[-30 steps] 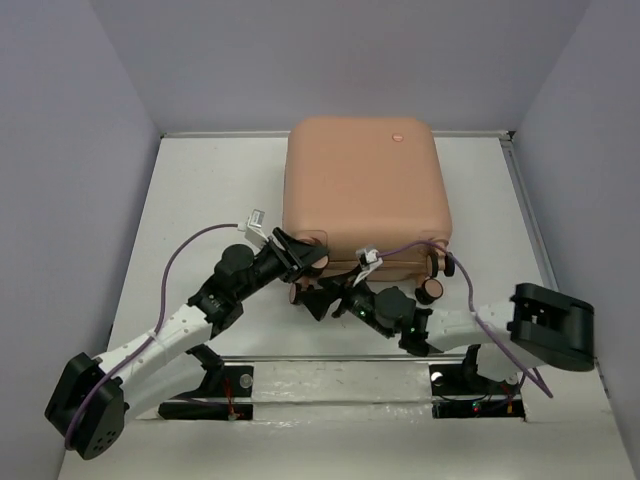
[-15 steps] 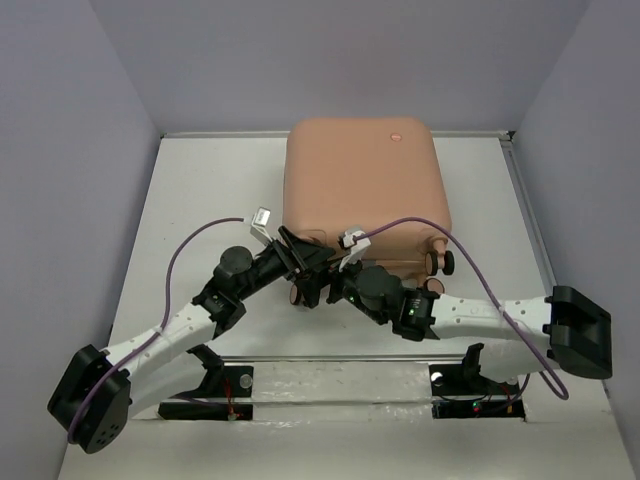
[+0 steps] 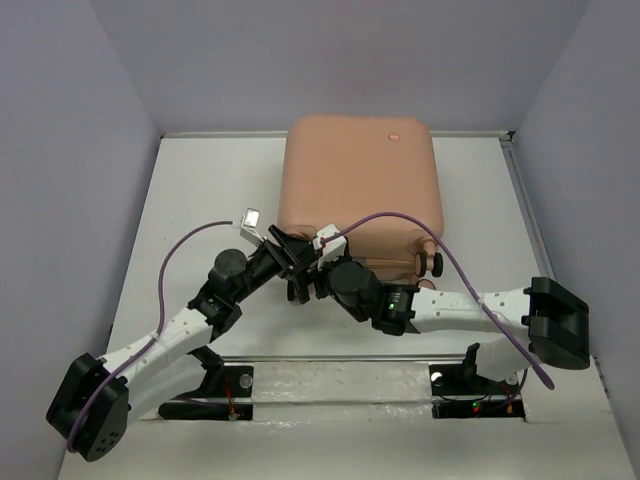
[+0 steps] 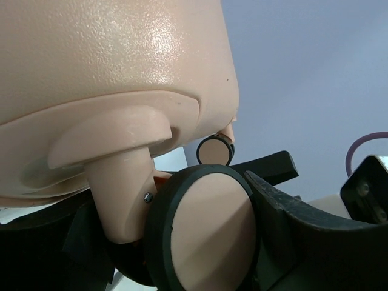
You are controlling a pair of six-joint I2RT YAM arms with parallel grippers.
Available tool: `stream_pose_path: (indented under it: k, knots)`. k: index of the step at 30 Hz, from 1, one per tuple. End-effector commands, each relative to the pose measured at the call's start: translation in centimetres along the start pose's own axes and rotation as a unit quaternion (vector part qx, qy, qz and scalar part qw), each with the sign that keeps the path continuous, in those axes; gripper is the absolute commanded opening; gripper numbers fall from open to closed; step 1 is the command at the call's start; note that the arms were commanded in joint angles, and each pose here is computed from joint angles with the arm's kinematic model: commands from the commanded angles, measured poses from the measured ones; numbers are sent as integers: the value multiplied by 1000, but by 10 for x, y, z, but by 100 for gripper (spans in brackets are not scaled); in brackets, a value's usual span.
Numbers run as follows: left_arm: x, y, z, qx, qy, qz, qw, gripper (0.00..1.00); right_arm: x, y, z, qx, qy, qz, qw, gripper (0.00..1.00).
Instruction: Pack the luggage
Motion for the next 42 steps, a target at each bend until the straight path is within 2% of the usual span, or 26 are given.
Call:
stream_pose_path:
  k: [1,5,9,13,15,16,20,24,29,33,34,36,40,42]
  knots:
    - [-3,-12,-20,-68,23,18,997,80,61,8,-13,-87,32,-102,990,89]
    - [2,-15,-15,-49,29,-1,998,80,62,1,-9,-47,56,-102,992,91]
    - [7,-21,-10,-29,39,-23,999,80,53,-10,3,38,91,-71,993,95]
    - [12,-24,-7,-24,40,-39,998,77,38,-27,5,85,159,-40,983,97]
    - [13,-24,-6,-20,39,-44,998,74,21,-36,1,88,191,-18,977,96]
    - [13,-23,-4,-17,40,-43,998,71,24,-44,-2,90,216,-21,972,95]
    - [15,-22,-1,-9,39,-46,998,67,13,-56,-20,62,248,-27,967,95]
    - [17,-22,-2,-9,45,-55,997,66,21,-54,-20,79,254,-37,963,99]
    - [22,-26,-2,-8,50,-70,996,66,34,-33,-16,93,208,-47,972,99]
    - [25,-28,-2,-8,55,-73,996,67,46,-17,-10,94,180,-53,978,95]
    - [26,-29,-2,-5,57,-75,996,65,45,-16,-9,92,181,-51,978,91]
    - [26,-31,2,5,63,-75,995,62,48,-19,-9,103,184,-60,976,88]
    - [29,-36,4,9,72,-86,994,46,49,-40,-14,129,190,-58,972,93]
    - [31,-36,4,11,76,-90,993,39,35,-50,-17,146,206,-44,967,96]
Point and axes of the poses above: each gripper's point midway between its finger pads, its own y axis out along the fingers, its own z axis along the line the jaws close on, x = y × z, the point moved 9 cm from there along -y, back along the fingers, and after that the axes turned 2 degrees about -y, right-handed, at the moved point
